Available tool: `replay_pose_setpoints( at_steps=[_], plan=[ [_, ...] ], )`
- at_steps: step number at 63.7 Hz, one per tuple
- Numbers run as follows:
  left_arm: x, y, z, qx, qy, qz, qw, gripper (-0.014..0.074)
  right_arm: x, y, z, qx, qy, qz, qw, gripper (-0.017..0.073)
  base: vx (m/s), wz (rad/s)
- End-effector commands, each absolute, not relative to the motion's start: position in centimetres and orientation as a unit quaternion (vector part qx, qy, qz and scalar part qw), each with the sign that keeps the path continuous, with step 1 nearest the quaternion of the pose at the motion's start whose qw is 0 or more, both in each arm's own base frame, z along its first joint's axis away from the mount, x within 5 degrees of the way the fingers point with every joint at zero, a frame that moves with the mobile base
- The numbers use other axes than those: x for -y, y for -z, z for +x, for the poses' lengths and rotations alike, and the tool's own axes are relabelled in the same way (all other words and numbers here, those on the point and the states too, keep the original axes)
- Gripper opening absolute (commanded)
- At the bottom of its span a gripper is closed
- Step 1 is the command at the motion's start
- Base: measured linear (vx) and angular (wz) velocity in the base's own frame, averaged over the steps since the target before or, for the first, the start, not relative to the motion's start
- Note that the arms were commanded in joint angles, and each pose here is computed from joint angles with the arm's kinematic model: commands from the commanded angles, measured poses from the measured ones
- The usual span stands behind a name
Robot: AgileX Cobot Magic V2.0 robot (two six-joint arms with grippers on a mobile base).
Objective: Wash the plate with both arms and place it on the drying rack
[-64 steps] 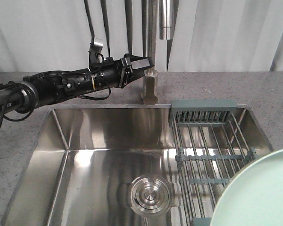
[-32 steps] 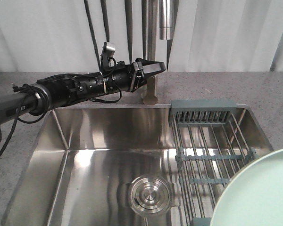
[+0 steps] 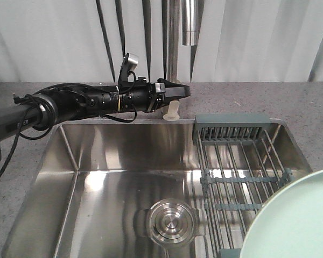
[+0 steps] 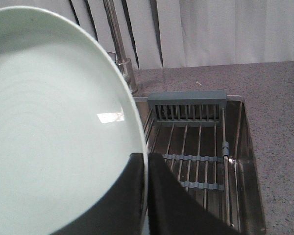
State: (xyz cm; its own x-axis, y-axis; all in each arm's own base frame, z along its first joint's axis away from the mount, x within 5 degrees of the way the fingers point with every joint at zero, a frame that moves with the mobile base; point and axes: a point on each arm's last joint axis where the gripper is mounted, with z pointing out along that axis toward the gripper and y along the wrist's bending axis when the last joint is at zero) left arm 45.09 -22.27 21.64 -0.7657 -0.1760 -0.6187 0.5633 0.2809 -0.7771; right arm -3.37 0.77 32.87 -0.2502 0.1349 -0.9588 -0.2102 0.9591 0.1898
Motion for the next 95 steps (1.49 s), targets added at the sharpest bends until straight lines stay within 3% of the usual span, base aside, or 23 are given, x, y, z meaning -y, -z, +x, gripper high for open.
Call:
replay_pose_setpoints(
  at_steps=[1,12,29,38,48,57,71,84,95],
  plan=[
    [23.0,-26.1,43.4,-0.68,0.646,0.16,0.307,0.0412,-0.7,-34.2,-3.5,-0.745,-0.146,-0.02,0.65,-0.0002,0.0,0.0],
    [20.2,-26.8,44.9,-0.661,0.664,0.11,0.332,0.0326,-0.7,-34.2,-3.5,-0.745,-0.146,-0.02,0.65,-0.0002,0.0,0.0],
    [13.0,-27.7,46.0,-0.628,0.709,0.086,0.308,-0.0008,-0.7,-34.2,-3.5,-0.745,-0.146,-0.02,0.65,-0.0002,0.0,0.0],
    [9.4,-28.6,45.7,-0.63,0.7,0.103,0.32,-0.0008,-0.7,-34.2,-3.5,-0.745,-0.146,-0.02,0.65,-0.0002,0.0,0.0],
    [7.5,-31.6,43.5,-0.657,0.658,0.14,0.34,-0.0007,-0.7,-34.2,-3.5,-0.745,-0.146,-0.02,0.65,-0.0002,0.0,0.0],
    [6.6,-35.1,39.4,-0.693,0.598,0.198,0.352,-0.0007,-0.7,-34.2,-3.5,-0.745,-0.146,-0.02,0.651,-0.0002,0.0,0.0],
    [6.9,-38.9,29.5,-0.734,0.509,0.268,0.359,-0.0007,-0.7,-34.2,-3.5,-0.745,-0.146,-0.02,0.651,-0.0002,0.0,0.0],
    [6.9,-38.8,20.3,-0.746,0.451,0.219,0.439,-0.0007,-0.7,-34.2,-3.5,-0.745,-0.146,-0.02,0.651,-0.0002,0.0,0.0],
    [6.4,-37.4,11.5,-0.719,0.374,0.181,0.557,-0.0006,-0.7,-34.2,-3.5,-0.745,-0.146,-0.02,0.65,-0.0002,0.0,0.0]
  ],
)
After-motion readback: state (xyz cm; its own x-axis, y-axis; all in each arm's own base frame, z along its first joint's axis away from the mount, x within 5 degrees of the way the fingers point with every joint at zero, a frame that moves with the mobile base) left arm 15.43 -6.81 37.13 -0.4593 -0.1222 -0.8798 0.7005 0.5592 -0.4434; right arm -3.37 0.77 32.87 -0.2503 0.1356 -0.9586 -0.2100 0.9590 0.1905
